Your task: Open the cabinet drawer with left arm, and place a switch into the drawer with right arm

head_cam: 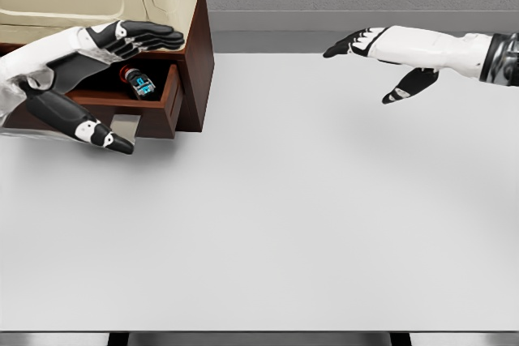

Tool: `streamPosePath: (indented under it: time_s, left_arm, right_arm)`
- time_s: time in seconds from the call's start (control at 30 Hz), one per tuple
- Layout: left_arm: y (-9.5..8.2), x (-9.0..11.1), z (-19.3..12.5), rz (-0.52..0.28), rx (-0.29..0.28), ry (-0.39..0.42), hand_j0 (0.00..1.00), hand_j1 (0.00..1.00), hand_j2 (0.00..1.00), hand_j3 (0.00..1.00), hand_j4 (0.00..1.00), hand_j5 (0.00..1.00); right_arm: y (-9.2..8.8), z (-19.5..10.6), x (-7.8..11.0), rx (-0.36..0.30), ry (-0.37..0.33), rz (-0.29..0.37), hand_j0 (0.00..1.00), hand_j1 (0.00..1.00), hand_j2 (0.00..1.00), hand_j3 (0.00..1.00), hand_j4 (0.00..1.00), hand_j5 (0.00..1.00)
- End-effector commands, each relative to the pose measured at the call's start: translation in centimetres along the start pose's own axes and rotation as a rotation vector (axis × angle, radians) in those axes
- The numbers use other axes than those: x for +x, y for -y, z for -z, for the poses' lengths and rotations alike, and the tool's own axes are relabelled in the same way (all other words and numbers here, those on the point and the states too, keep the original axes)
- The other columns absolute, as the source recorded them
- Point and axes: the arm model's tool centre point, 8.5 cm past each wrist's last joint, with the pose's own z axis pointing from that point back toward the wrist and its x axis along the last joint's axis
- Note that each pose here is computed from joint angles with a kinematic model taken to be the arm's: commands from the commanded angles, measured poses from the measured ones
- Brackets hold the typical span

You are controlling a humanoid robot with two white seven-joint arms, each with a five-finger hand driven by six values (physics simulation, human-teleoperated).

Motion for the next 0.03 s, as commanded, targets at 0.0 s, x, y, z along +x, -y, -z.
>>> streamPosePath:
  time_s: [0.0]
  left_arm:
    - [0.81,-0.68,1.25,-0.033,-0.007,0.040,1.00,1.00,1.00,1.00,1.00,1.00]
  right_arm:
    - [0.02,0.04,0.03,-0.005,0.002,0.007,1.00,1.00,1.00,1.00,1.00,1.00]
